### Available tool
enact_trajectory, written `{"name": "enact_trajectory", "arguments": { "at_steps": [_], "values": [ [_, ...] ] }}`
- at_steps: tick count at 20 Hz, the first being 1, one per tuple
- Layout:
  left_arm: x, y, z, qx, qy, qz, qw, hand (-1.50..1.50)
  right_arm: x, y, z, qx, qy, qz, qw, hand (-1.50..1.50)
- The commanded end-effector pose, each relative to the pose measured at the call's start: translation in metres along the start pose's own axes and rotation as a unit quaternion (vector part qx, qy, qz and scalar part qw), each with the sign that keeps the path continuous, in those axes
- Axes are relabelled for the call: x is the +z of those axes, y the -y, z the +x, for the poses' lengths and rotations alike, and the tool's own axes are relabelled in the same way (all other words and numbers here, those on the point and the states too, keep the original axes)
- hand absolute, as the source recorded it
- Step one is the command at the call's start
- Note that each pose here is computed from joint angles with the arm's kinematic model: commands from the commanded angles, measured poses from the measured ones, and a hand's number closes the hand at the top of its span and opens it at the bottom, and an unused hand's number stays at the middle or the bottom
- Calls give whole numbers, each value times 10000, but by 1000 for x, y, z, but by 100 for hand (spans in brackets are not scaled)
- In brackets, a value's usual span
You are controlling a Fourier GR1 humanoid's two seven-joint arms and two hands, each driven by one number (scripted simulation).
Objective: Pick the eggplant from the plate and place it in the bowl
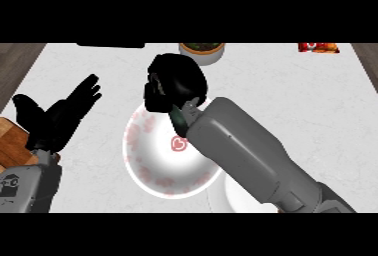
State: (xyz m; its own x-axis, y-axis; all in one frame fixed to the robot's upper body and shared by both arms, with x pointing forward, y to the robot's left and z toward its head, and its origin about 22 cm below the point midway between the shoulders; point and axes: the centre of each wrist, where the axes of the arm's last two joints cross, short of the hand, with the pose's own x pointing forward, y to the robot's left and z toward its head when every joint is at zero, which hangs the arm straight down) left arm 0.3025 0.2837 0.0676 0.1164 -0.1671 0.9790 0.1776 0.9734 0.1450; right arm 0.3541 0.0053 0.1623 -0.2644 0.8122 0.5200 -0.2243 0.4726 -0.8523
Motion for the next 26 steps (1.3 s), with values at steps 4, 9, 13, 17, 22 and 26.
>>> {"name": "enact_trajectory", "arguments": {
  "at_steps": [4,9,13,17,22,26],
  "values": [
    [1,16,-11,-94,14,-182,9998,0,-20,-11,-32,-1668,-773,259,9826,-150],
    [-6,14,15,-155,174,-147,9996,0,-30,-26,-50,-2135,-447,-172,9758,-150],
    [-18,9,23,-65,123,-96,9999,0,-31,-33,-47,-2209,-162,-520,9738,-150],
    [-13,12,9,-66,89,-157,9998,0,-45,-19,-45,-2087,-63,-1122,9715,-150],
    [-7,10,-6,-9,54,115,9999,0,-48,-21,-65,-2231,-182,-1593,9615,-150],
    [8,-7,-16,69,-87,198,9997,0,-45,-6,-94,-2294,-343,-2057,9507,-150]
  ]
}}
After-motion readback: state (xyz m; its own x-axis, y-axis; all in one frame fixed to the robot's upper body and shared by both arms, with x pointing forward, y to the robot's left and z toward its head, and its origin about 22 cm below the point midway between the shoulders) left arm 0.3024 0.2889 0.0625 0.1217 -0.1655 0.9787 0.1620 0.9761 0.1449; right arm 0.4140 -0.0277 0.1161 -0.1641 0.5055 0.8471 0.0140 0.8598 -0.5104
